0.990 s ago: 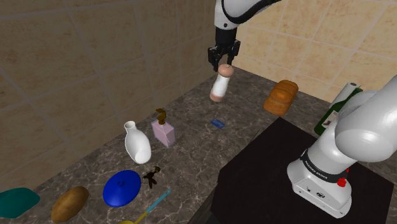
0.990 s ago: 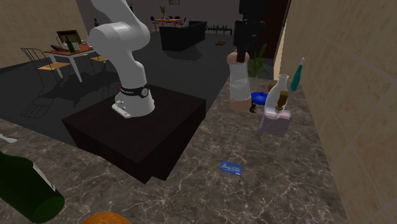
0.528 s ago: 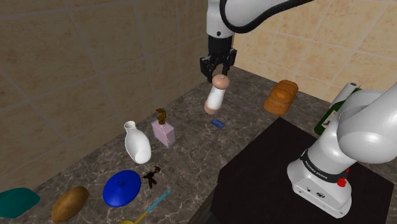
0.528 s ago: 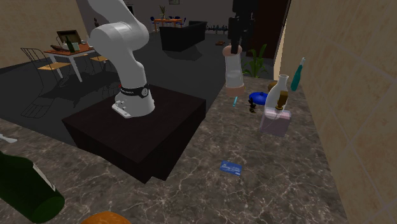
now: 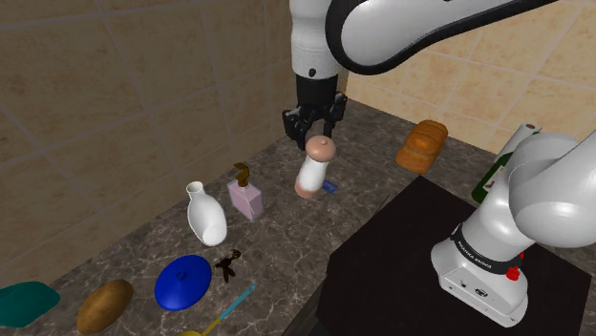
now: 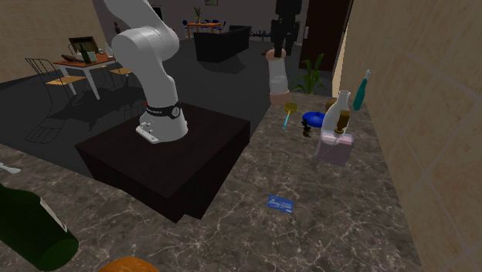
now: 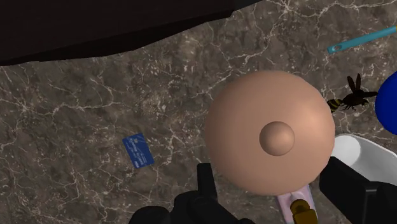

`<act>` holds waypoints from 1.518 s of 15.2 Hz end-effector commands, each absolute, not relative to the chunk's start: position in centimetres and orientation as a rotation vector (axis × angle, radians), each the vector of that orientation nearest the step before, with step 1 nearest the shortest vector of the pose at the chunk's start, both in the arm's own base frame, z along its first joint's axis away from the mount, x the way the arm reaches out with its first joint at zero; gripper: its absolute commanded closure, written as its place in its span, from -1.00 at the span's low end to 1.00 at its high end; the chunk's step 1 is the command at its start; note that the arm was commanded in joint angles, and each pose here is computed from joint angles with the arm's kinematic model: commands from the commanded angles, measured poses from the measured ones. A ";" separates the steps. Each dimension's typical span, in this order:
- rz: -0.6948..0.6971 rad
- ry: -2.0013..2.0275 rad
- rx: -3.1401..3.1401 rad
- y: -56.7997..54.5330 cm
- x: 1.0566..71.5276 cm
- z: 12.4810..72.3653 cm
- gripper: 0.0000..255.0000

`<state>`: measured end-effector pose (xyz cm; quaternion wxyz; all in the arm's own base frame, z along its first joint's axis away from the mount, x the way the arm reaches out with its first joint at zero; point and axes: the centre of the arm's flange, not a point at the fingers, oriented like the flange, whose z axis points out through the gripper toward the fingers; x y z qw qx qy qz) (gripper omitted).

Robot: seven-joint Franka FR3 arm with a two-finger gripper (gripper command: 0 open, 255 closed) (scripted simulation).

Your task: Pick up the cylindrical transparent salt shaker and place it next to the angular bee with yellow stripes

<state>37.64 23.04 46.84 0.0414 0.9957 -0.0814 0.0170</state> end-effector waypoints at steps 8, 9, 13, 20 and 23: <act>0.052 -0.252 3.048 32.9 31.5 46.9 1.00; 0.052 -0.252 3.048 34.0 30.8 46.9 1.00; 0.052 -0.252 3.048 38.6 28.2 46.9 1.00; 0.052 -0.252 3.048 40.5 27.0 44.3 1.00; 0.052 -0.252 3.048 40.5 27.0 42.7 1.00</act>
